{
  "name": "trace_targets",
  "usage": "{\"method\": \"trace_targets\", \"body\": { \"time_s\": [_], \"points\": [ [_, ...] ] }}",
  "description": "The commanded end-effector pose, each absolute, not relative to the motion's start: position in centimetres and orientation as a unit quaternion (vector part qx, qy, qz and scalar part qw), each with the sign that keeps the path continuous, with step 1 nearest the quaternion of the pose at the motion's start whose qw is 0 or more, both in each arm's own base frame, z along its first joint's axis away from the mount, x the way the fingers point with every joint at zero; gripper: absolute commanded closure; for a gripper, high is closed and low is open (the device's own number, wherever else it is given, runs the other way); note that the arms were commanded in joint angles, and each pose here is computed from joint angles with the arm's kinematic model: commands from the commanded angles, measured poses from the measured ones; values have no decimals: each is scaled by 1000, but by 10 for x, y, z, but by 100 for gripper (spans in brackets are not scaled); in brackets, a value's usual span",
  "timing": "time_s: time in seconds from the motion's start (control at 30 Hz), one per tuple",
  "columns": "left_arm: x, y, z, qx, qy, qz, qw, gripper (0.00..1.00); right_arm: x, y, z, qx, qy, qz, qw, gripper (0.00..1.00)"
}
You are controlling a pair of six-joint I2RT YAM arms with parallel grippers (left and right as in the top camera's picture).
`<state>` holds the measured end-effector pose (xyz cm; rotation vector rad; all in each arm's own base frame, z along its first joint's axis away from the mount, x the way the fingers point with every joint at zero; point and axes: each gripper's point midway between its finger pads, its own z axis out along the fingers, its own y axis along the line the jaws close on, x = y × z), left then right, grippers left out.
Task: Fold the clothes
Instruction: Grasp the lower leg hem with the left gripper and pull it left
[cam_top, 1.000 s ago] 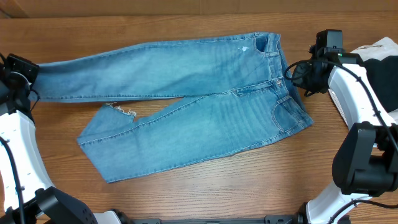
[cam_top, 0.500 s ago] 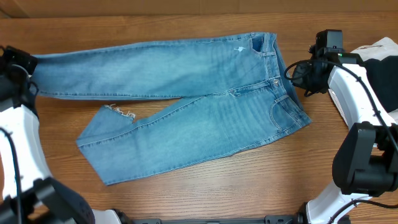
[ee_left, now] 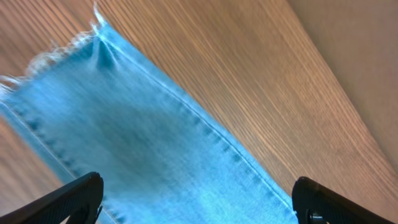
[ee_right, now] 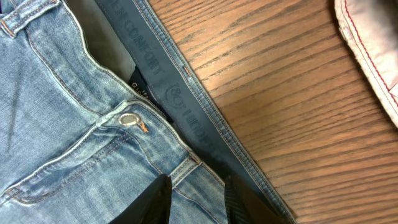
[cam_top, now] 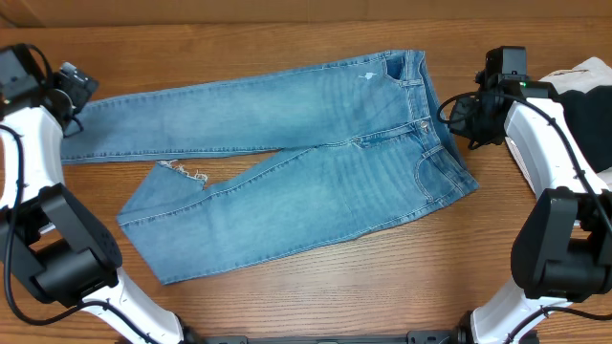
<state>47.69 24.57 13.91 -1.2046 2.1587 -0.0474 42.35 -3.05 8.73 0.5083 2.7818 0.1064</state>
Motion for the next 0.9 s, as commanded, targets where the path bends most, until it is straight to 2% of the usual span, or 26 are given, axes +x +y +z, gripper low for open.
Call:
{"method": "trace_targets", "body": {
  "time_s": [0.0, 0.13, 0.2, 0.4, 0.53, 0.67, 0.87],
  "points": [
    [468, 254, 176, -431, 839, 17, 333, 0, 429, -34, 106, 175, 967, 35, 180, 68],
    [446, 215, 167, -411, 873, -30, 260, 0, 426, -33, 105, 175, 968, 35, 174, 68],
    [424, 190, 150, -407, 892, -43, 192, 0, 425, -33, 104, 175, 969, 34, 170, 63],
    [374, 147, 112, -395, 917, -33, 52, 0, 424, -33, 104, 166, 971, 33, 169, 60],
    [355, 149, 87, -393, 919, 1, 21, 0, 424, -33, 104, 166, 971, 33, 169, 60],
    [339, 154, 56, -392, 919, 32, 4, 5, 422, -33, 103, 166, 972, 33, 165, 60],
    [329, 145, 18, -359, 933, 27, 3, 6, 422, -33, 103, 166, 972, 33, 164, 60]
  ]
}}
